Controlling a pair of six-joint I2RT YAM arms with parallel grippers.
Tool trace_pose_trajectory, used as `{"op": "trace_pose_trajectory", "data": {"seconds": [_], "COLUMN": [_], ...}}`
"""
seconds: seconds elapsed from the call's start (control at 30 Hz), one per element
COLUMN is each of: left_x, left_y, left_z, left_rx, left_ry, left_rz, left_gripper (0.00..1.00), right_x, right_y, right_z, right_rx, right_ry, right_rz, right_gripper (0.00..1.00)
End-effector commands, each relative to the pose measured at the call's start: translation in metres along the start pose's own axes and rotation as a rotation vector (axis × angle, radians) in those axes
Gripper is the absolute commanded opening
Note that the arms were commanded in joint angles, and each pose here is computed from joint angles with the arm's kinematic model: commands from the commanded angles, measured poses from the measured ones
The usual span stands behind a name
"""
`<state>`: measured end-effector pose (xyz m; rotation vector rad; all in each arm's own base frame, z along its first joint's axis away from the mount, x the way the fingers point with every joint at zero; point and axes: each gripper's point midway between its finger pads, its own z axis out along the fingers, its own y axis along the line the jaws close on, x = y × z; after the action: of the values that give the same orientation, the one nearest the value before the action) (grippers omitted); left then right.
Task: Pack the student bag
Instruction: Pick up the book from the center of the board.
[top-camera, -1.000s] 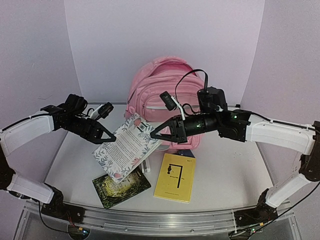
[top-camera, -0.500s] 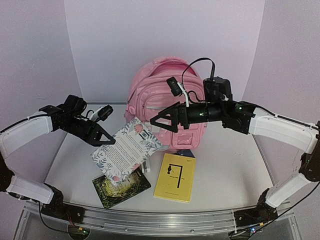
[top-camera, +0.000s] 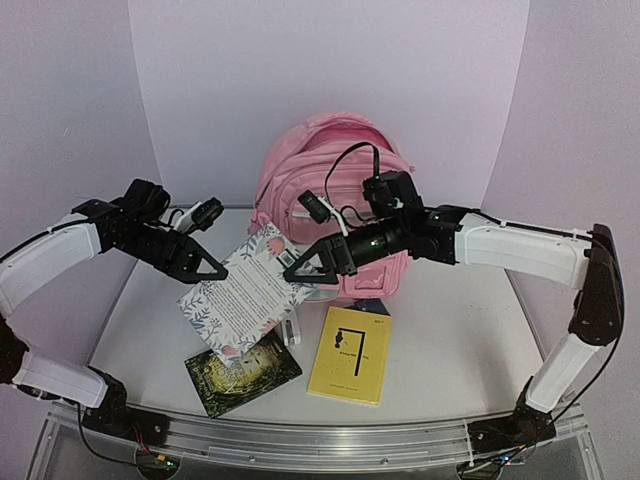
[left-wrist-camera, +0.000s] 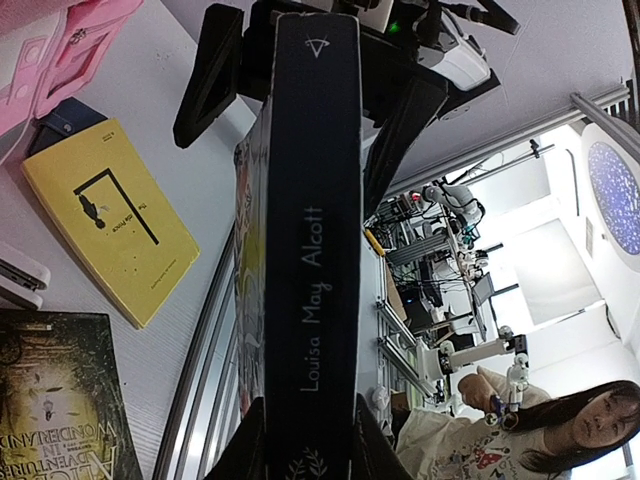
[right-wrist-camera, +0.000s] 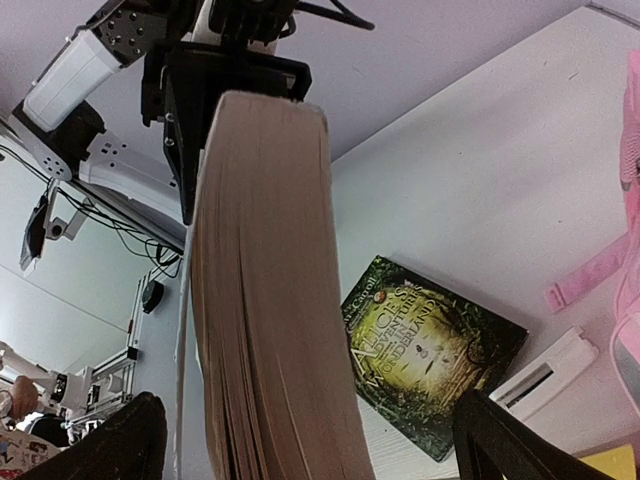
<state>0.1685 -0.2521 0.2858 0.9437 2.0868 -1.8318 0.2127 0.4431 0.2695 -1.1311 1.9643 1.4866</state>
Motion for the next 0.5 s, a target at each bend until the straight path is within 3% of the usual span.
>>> {"op": "trace_pose_trajectory", "data": {"seconds": [0.0,0.2,0.47], "left_x": [-0.013,-0.019,-0.037], "left_y": [-0.036,-0.030,-0.020], "left_z": [-0.005,-0.004,-0.005], "left_rx": [0.086,0.059,-0.026], "left_ry": [-0.017,-0.022,-0.053], "left_rz": [0.131,0.143,0.185], "left_gripper": [0.00,0.00,0.03], "right_x": [-0.019,-0.025,-0.061], "right_y": [0.041,0.051,0.065], "right_z": [-0.003,0.001,-0.016], "right_rx": [-0.175,-0.217,-0.164], "right_ry": [0.002,0.000,-0.151], "right_rz": [-0.053,-0.071,-0.113], "right_gripper": [0.93,0.63,0.04]}}
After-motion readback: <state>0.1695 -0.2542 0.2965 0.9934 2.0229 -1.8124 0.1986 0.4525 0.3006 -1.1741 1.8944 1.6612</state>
